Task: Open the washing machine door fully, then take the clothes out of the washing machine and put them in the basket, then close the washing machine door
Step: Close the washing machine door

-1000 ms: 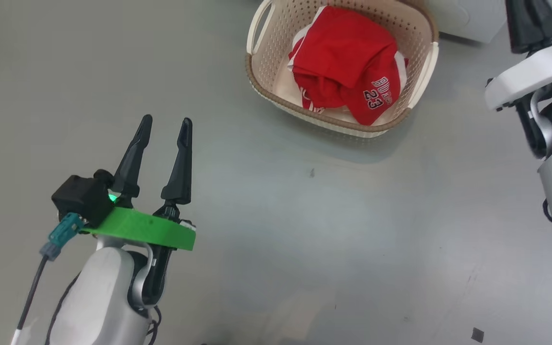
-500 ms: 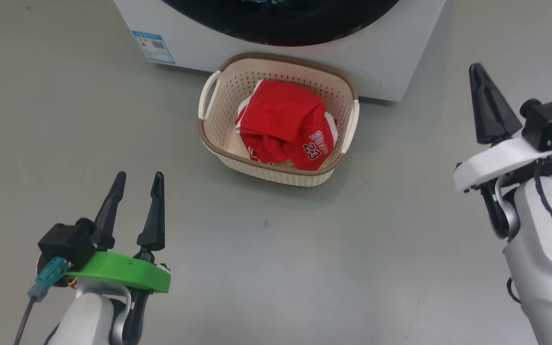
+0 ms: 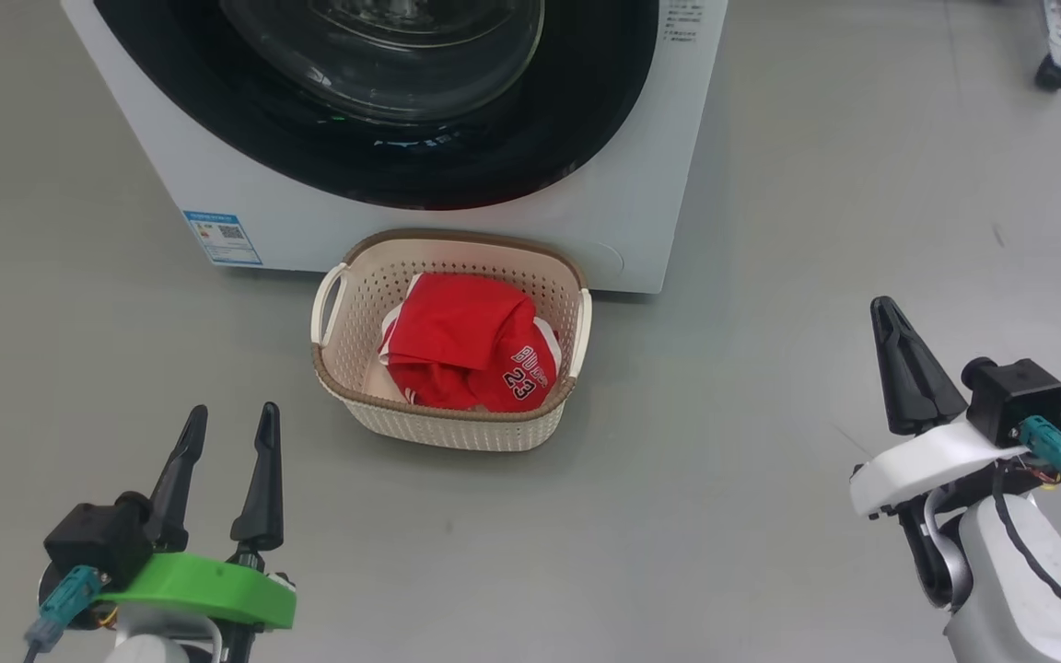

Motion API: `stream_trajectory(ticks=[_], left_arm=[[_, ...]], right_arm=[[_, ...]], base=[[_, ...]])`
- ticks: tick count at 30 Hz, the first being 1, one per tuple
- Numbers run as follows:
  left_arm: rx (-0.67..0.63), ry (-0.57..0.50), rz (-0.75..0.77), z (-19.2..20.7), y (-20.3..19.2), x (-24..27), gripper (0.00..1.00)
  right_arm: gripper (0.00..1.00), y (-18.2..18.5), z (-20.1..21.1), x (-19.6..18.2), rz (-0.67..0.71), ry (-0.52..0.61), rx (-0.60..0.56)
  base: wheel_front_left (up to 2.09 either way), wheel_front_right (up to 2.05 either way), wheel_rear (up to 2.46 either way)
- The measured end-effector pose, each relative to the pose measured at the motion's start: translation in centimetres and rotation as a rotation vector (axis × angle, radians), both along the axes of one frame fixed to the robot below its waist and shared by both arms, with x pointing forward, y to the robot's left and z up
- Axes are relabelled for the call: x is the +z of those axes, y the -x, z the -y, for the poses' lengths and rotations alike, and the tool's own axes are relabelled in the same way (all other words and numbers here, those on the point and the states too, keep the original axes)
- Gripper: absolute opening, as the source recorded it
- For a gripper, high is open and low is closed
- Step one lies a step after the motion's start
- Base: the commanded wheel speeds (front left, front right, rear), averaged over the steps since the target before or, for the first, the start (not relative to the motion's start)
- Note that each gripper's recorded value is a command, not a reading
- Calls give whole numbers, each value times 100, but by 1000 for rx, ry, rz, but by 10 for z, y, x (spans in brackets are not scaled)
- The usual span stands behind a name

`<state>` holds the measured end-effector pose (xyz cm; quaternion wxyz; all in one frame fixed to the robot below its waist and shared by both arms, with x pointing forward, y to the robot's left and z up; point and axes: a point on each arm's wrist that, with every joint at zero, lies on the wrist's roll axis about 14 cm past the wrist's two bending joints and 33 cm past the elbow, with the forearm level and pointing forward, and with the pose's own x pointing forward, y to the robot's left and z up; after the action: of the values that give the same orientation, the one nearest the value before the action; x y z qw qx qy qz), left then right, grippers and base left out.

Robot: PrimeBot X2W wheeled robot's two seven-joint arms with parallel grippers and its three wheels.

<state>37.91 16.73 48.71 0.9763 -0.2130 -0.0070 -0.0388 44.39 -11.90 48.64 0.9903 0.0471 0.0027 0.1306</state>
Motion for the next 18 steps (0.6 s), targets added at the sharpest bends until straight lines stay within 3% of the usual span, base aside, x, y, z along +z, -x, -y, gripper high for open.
stream_trajectory(ticks=[5,6,7,8,18], left_arm=[[-17,4,21,6,3,6,100],[-20,6,22,7,3,7,100],[-26,7,24,9,4,7,100],[-33,8,28,12,3,9,100],[-61,16,36,22,2,11,100]], right_arm=[[0,20,15,4,5,-26,-68],[27,23,19,4,6,-30,-87],[95,26,24,5,7,-34,-103],[100,29,30,5,7,-38,-124],[100,44,51,11,29,-55,-206]], base=[[0,0,0],[0,0,0],[0,0,0],[0,0,0],[0,0,0]])
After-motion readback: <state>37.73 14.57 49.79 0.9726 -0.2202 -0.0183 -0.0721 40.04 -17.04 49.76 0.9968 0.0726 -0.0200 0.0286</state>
